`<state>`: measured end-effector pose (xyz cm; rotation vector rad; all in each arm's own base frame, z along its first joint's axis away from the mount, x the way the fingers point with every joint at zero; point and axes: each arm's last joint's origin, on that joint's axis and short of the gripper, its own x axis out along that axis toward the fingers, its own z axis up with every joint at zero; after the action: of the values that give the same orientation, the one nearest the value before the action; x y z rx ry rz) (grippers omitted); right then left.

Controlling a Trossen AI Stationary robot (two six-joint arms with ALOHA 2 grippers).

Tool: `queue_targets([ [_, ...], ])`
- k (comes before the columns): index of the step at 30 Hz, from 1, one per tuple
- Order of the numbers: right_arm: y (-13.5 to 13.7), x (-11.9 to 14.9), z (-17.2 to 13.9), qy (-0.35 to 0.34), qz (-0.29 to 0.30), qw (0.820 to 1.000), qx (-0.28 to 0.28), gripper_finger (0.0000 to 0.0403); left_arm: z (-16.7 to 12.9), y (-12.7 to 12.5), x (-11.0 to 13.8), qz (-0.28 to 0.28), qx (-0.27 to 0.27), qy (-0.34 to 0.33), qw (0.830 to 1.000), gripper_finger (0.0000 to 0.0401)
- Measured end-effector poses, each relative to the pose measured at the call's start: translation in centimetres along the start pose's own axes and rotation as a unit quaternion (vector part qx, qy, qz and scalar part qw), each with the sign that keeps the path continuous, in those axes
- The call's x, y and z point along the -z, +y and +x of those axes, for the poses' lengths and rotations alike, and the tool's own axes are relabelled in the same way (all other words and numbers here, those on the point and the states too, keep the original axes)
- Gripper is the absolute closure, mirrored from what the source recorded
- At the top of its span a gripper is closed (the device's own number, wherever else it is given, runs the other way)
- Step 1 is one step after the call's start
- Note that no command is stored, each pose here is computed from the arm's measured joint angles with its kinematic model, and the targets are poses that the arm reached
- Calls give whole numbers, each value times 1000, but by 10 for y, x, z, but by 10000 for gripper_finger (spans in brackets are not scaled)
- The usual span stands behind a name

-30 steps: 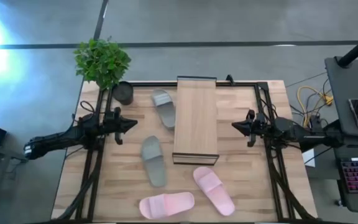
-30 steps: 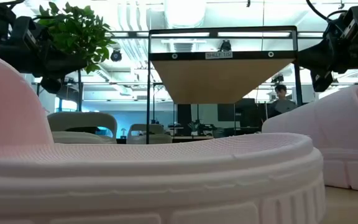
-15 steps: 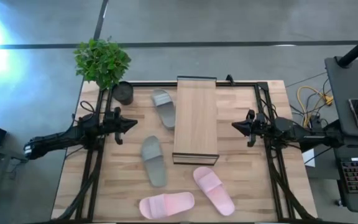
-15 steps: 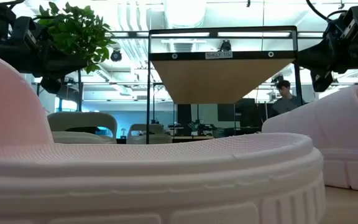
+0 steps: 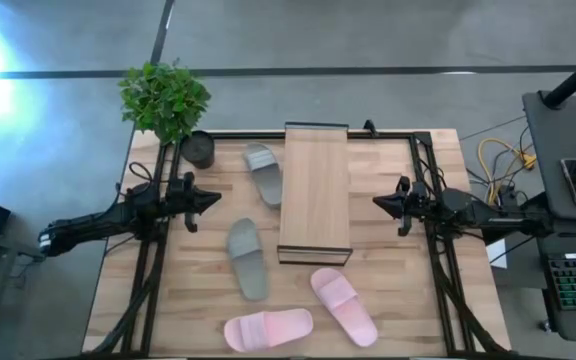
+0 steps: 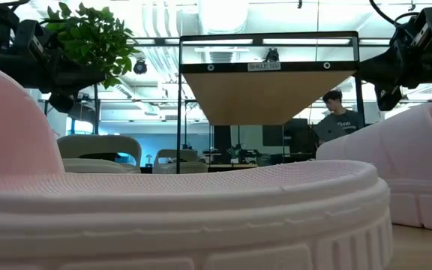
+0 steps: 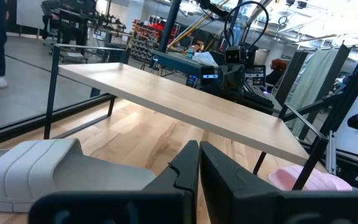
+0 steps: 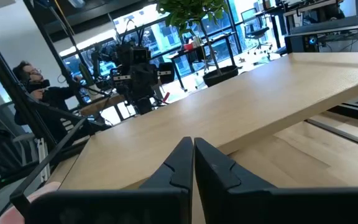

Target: Pick and place slides into the shelf

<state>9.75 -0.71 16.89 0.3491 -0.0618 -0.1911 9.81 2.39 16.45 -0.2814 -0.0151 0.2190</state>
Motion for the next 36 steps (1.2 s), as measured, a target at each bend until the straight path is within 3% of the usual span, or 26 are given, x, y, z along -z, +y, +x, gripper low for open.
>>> queue_targets([
  [11,0,-1,0,-5,17,1000,-3,394,0,0,0,0,1,0,1000,401],
  [14,1,-1,0,-6,147,989,-4,394,0,0,0,0,1,0,1000,401],
  [16,1,-2,0,-8,286,958,-7,394,0,0,0,0,1,0,1000,401],
  [18,1,-2,0,-10,410,912,-5,394,0,0,0,0,1,0,1000,401],
  [20,-2,-2,0,-33,451,892,23,394,0,0,0,0,1,0,1000,401],
  [23,-3,-2,1,-51,436,897,47,394,0,0,0,0,-1,0,1000,401],
  [27,-3,-6,0,-82,460,883,46,394,0,0,0,0,-1,-1,1000,401],
  [30,2,-23,-2,-145,418,897,-8,394,0,0,0,0,-1,0,1000,401],
  [32,8,-39,-6,-208,389,895,-64,394,0,0,0,14,-1,0,1000,401],
  [36,18,-65,-21,-315,291,885,-183,394,0,0,0,134,-4,-1,991,401],
])
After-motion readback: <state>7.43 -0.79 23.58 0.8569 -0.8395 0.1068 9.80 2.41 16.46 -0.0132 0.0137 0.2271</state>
